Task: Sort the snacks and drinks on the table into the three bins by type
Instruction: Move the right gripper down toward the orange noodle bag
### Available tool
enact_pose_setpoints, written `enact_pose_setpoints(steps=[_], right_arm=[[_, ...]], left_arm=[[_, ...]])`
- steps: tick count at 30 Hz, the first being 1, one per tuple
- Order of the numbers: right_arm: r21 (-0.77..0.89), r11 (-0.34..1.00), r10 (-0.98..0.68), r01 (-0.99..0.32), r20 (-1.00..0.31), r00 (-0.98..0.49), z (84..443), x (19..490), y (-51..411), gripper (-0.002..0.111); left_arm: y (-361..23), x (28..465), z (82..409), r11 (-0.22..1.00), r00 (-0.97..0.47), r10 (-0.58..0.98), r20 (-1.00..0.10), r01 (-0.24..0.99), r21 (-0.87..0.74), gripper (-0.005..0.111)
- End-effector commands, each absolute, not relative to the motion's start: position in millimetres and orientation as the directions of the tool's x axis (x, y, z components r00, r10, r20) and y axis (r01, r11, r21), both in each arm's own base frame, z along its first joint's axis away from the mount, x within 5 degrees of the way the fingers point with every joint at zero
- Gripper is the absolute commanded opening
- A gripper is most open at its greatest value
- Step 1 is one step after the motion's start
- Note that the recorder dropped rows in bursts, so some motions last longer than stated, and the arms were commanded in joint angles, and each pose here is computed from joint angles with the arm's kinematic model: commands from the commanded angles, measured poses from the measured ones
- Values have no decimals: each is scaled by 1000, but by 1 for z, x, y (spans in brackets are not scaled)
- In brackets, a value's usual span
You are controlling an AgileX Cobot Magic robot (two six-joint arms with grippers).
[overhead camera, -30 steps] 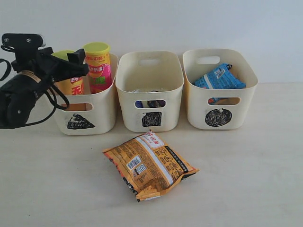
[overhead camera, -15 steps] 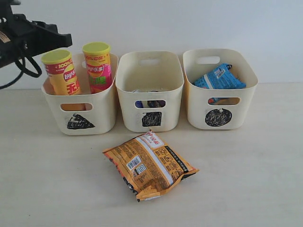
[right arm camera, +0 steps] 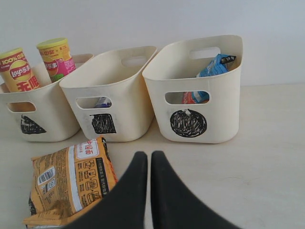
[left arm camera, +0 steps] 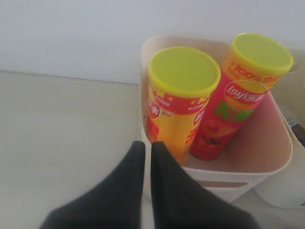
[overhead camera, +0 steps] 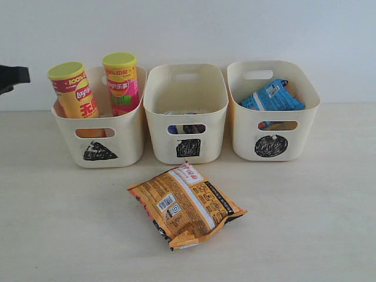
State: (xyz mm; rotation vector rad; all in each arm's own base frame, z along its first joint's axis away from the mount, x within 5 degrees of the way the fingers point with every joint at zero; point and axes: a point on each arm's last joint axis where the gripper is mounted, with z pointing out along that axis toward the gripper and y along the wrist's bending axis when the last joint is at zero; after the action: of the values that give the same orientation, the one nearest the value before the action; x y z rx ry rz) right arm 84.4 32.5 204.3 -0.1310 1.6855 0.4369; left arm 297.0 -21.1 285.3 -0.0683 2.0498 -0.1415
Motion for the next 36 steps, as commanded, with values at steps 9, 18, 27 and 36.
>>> enact_pose_setpoints(steps=[9, 18, 27, 36], right_arm=[[207, 916, 181, -343, -978, -104, 209, 84, 32, 0], [270, 885, 309, -381, -950, 45, 235, 89, 34, 0], [291, 884, 311, -367, -950, -3, 282, 161, 62, 0], [50, 955, -130, -292, -815, -565, 276, 252, 95, 0]], left_arm=[[-11, 150, 303, 964, -183, -256, -949, 24, -265, 4], [-2, 57, 245, 889, 142, -455, -879, 129, -440, 4], [-4, 56, 212, 947, 53, -312, -949, 93, -307, 4], [-5, 56, 206, 971, -15, -224, -975, 85, -224, 4]])
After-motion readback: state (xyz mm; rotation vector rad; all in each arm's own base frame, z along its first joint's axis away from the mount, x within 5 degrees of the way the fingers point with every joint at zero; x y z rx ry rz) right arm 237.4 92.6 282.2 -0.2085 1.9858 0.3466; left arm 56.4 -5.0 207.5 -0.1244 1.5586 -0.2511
